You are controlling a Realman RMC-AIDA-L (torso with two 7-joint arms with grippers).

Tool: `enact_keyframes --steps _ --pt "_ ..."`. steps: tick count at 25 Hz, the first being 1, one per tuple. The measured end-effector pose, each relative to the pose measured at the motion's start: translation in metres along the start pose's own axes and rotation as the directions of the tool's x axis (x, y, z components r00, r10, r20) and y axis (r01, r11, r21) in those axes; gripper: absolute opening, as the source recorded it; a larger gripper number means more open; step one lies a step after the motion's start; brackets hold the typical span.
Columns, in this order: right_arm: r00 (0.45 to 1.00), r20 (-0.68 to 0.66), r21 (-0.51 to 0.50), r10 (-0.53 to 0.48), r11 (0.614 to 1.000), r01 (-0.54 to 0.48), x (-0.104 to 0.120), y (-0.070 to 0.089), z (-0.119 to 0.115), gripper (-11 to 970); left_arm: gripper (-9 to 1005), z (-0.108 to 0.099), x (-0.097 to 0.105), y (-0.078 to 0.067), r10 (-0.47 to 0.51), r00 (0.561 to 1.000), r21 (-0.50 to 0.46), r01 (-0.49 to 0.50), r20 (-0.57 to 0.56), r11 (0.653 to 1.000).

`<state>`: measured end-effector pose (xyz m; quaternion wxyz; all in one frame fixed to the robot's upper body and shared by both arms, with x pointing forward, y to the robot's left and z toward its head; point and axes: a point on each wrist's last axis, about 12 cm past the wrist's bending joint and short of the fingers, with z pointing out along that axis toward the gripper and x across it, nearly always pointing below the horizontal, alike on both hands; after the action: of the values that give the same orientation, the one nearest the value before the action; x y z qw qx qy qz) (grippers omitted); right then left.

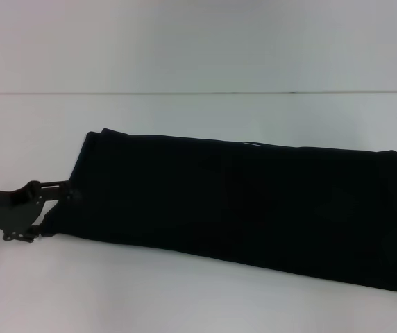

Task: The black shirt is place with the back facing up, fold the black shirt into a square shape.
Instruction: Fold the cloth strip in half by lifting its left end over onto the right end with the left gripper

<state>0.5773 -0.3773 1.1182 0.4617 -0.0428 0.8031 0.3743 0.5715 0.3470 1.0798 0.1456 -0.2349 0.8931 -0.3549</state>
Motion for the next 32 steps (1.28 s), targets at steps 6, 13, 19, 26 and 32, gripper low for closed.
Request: enact_keyframes --steps 6,13,19,26,32 --pt "1.0 0.0 0.0 0.0 1.0 0.0 0.0 0.0 0.0 911 940 0.0 -0.002 -0.001 0.03 1.0 -0.001 -0.03 0.007 1.0" --pt "1.0 0.001 0.001 -0.001 1.0 0.001 -0.001 0.0 0.0 910 939 0.0 -0.005 -0.007 0.079 0.997 0.003 -0.079 0.003 0.997" --pt "1.0 0.002 0.004 -0.001 1.0 0.001 -0.001 0.0 0.0 910 938 0.001 -0.005 -0.009 0.096 0.995 0.001 -0.096 -0.01 0.995" --pt "1.0 0.002 0.005 -0.001 1.0 0.001 -0.001 0.0 0.0 910 936 0.0 -0.003 -0.01 0.127 0.991 0.008 -0.127 -0.034 0.992" --pt "1.0 0.002 0.005 -0.003 1.0 0.003 -0.001 0.0 0.0 909 932 -0.003 -0.003 -0.009 0.14 0.989 0.001 -0.14 -0.045 0.99"
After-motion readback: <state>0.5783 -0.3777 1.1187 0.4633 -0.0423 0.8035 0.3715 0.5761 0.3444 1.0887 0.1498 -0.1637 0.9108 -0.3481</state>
